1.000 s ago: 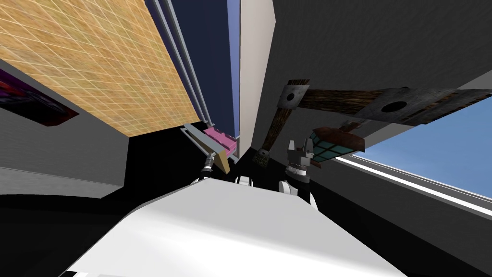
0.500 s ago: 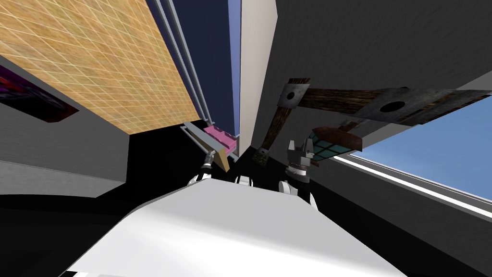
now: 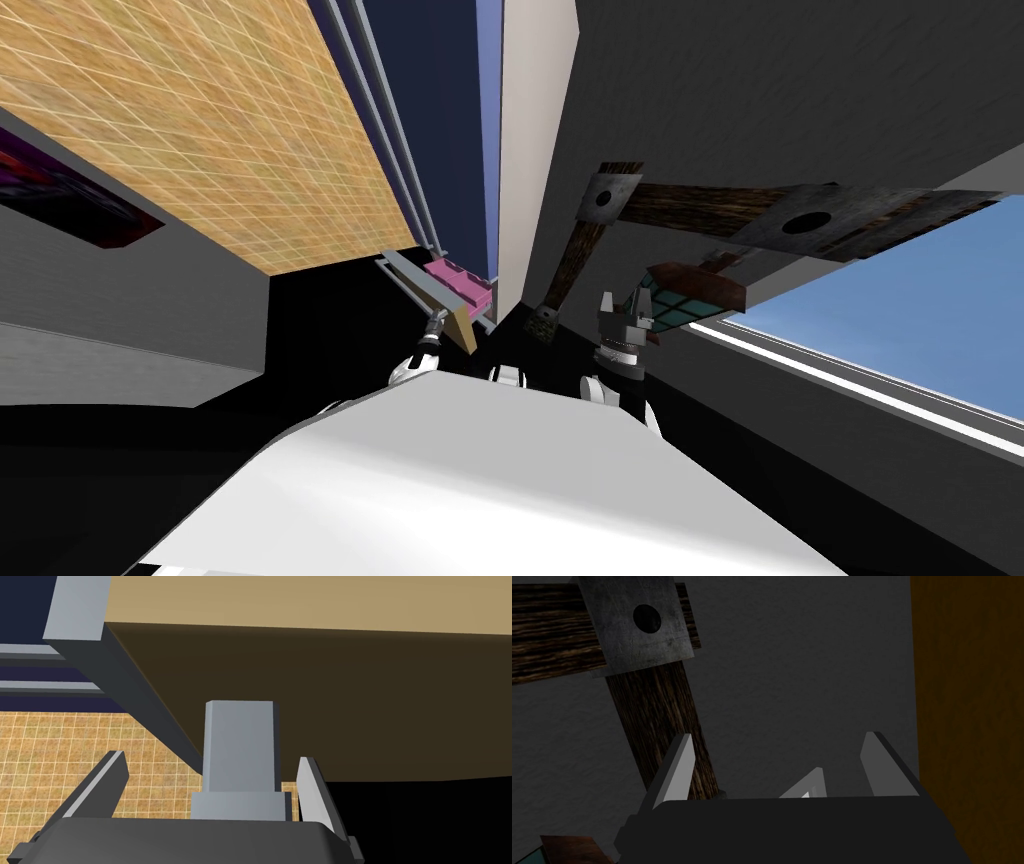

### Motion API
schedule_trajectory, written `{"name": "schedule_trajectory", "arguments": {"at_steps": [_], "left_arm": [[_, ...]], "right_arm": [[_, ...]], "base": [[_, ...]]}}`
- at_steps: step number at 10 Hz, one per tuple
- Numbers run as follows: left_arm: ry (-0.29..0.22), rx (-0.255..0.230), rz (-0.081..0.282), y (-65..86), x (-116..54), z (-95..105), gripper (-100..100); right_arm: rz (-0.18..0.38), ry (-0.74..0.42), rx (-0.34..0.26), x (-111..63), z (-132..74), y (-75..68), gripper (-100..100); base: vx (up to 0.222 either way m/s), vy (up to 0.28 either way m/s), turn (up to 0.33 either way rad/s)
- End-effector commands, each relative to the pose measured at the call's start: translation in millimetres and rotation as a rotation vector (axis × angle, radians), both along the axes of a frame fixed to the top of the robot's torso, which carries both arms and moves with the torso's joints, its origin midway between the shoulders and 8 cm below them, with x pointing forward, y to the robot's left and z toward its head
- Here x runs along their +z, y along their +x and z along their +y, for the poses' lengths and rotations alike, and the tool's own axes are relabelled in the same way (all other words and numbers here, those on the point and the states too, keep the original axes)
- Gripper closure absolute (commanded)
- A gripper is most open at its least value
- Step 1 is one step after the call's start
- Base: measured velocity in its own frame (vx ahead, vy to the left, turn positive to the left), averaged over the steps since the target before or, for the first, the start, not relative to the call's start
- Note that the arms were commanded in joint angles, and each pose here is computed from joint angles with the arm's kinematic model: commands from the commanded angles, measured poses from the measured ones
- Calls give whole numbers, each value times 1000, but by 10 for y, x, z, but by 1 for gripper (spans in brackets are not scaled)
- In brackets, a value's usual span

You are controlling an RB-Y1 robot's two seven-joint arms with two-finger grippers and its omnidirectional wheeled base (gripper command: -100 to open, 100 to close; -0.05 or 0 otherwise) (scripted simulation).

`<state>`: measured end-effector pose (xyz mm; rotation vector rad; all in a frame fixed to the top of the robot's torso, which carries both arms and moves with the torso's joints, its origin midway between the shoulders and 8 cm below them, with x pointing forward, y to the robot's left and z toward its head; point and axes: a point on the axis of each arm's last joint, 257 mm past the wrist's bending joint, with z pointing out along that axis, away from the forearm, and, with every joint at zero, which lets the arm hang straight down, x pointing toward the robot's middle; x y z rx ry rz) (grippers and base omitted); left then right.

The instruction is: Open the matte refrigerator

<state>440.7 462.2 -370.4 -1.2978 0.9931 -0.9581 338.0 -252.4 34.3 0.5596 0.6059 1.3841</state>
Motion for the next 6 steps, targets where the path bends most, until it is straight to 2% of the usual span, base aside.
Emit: {"name": "schedule_trajectory", "arguments": {"at_steps": [1,6], "left_arm": [[-3,2,10,-22,-35,4,0],[-12,15,46,-113,-171,41,0]], "right_arm": [[0,0,0,0,0,0,0],[0,0,0,0,0,0,0]], "base": [[8,11,7],[4,7,5]]}}
